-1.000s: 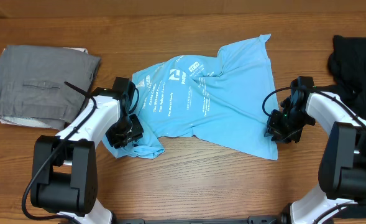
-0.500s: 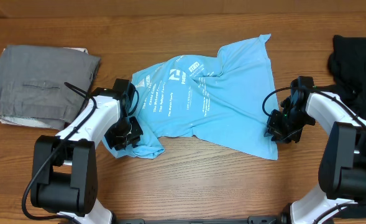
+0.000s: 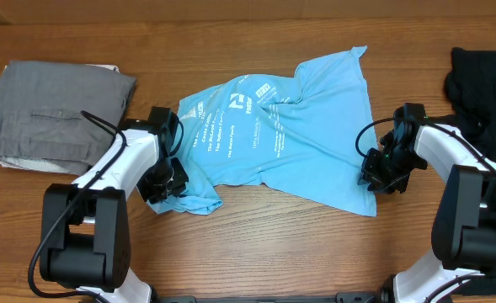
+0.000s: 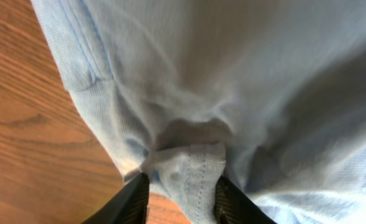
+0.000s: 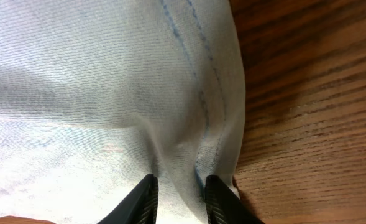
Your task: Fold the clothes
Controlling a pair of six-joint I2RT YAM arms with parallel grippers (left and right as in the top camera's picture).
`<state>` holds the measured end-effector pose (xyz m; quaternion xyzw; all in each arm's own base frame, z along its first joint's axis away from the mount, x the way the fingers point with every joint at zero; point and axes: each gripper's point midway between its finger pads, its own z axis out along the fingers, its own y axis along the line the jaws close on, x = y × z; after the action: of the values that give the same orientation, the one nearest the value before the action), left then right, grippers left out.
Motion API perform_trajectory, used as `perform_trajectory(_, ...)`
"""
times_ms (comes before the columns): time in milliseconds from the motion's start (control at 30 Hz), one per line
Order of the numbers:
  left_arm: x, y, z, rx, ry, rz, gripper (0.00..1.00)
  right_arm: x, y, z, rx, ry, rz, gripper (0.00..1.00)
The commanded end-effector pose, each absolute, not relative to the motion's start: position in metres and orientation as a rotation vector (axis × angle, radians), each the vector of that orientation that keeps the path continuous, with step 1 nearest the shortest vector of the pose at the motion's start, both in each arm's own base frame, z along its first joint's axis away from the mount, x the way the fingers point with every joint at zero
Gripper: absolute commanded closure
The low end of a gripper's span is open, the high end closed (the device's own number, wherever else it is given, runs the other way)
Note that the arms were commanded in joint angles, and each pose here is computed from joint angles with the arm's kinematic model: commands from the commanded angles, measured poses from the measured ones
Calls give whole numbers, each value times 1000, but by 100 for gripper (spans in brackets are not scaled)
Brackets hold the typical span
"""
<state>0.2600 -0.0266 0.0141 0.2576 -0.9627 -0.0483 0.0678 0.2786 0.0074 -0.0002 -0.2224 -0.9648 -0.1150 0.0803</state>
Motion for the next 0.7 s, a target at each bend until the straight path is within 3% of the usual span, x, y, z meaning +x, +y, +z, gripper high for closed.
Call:
perform_trajectory(0, 262, -27, 9, 803, -2895, -132, 61, 264, 16, -21, -630, -2826, -356, 70)
perform_trajectory(433, 272, -39, 4, 811, -2913, -31, 54, 264, 16, -21, -631, -2826, -356, 70)
perform_trajectory(667, 258, -37, -6, 803, -2884, -51, 60, 265, 16, -21, -631, -2828, -357, 70)
